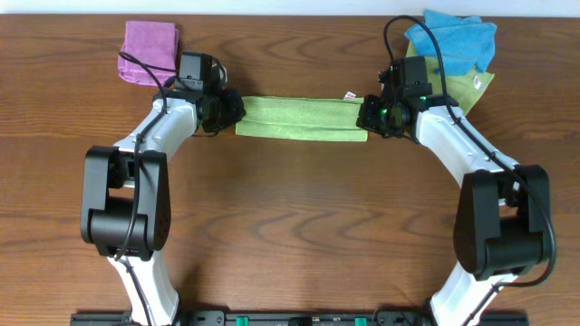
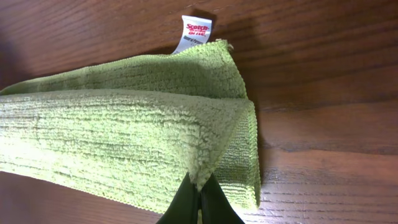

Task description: Fold the cloth

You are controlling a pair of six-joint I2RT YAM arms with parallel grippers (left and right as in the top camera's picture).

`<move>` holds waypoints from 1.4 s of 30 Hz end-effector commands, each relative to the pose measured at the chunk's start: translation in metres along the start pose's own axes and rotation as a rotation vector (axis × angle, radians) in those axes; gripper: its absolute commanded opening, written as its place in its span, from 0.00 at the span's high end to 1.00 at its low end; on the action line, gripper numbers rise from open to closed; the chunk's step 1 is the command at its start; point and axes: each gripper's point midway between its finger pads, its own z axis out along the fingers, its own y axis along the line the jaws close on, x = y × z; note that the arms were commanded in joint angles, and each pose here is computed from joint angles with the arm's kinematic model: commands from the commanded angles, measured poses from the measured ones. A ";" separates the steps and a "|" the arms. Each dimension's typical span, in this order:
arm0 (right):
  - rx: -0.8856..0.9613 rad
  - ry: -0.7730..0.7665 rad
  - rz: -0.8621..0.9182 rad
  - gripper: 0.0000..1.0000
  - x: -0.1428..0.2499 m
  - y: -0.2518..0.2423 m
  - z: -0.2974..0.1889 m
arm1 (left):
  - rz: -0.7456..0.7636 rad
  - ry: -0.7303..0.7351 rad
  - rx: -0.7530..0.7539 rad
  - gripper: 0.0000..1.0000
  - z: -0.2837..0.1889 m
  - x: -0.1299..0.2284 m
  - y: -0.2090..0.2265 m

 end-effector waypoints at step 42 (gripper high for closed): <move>0.235 -0.014 -0.065 0.98 -0.016 -0.028 -0.054 | 0.345 -0.054 -0.153 0.94 0.020 -0.004 -0.023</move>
